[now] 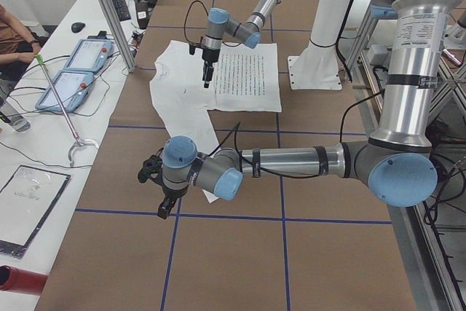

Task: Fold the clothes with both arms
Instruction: 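Carry the sleeve across the shirt body toward the collar with the right gripper, then open the right gripper and lift it off the folded sleeve, then retract the right arm while the left gripper moves toward the other sleeve cuff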

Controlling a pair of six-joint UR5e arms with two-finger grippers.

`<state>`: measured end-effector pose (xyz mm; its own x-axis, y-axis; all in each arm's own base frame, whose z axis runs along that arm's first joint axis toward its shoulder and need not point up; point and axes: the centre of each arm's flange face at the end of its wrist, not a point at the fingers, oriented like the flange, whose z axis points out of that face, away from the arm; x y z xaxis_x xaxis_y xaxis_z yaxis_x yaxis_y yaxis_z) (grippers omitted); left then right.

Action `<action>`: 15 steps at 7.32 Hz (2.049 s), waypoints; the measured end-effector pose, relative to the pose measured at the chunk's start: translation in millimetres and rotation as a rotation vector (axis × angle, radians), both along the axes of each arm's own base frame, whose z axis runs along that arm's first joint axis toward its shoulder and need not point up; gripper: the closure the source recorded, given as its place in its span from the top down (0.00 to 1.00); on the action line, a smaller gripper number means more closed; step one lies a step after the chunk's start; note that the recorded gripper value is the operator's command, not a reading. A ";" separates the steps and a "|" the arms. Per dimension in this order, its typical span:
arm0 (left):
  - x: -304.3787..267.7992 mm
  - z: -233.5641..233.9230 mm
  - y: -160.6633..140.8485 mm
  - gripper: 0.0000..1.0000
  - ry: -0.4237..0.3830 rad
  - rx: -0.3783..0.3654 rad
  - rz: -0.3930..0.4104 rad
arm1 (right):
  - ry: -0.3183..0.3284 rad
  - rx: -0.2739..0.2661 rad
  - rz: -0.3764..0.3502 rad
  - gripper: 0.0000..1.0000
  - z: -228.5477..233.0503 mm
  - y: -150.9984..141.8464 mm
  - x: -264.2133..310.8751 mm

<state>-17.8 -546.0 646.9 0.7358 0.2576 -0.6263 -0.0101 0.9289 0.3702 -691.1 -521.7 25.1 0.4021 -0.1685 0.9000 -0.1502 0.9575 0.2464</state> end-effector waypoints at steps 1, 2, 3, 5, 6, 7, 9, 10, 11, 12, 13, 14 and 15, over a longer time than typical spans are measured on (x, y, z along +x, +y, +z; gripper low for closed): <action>20.9 -2.0 6.8 0.99 0.046 -0.032 -0.062 | 0.033 -0.056 0.010 1.00 -2.1 -2.1 21.3; 45.9 -0.9 21.8 0.99 0.104 -0.077 -0.120 | 0.089 -0.120 0.005 1.00 -4.8 -7.4 50.7; 66.5 -2.0 42.3 0.99 0.155 -0.126 -0.160 | 0.143 -0.187 -0.006 1.00 0.0 -16.4 84.6; 90.3 -20.7 78.7 0.99 0.192 -0.218 -0.181 | 0.251 -0.244 -0.017 1.00 43.7 -31.7 159.3; 102.2 -31.1 87.4 0.99 0.177 -0.263 -0.168 | 0.304 -0.226 -0.031 1.00 78.5 -34.5 202.3; 117.4 -34.0 93.9 0.99 0.148 -0.292 -0.149 | 0.342 -0.199 -0.058 1.00 123.1 -36.0 253.1; 148.2 -24.0 97.1 0.99 0.076 -0.301 -0.122 | 0.367 -0.168 -0.102 1.00 196.9 -35.9 341.2; 159.8 -14.0 94.1 0.99 0.054 -0.306 -0.109 | 0.375 -0.154 -0.112 1.00 219.5 -34.8 369.8; 166.8 -3.8 92.0 0.99 0.043 -0.309 -0.100 | 0.380 -0.143 -0.118 1.00 231.8 -33.8 385.8; 170.1 7.6 91.1 0.99 0.040 -0.307 -0.095 | 0.381 -0.141 -0.119 1.00 239.3 -35.1 398.1; 173.2 17.9 89.5 0.99 0.039 -0.304 -0.092 | 0.379 -0.139 -0.122 1.00 248.6 -38.0 414.5; 176.9 24.5 87.7 0.99 0.036 -0.305 -0.087 | 0.377 -0.136 -0.127 1.00 261.1 -40.7 433.8; 181.7 27.8 88.2 0.99 0.034 -0.307 -0.079 | 0.376 -0.139 -0.128 1.00 270.9 -42.5 448.7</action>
<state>164.0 -457.8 674.8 0.7234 -0.0042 -0.6904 0.0739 0.9947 0.0715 -242.4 -564.2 296.0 0.6903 -0.1257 0.7125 0.0474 0.9905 0.1289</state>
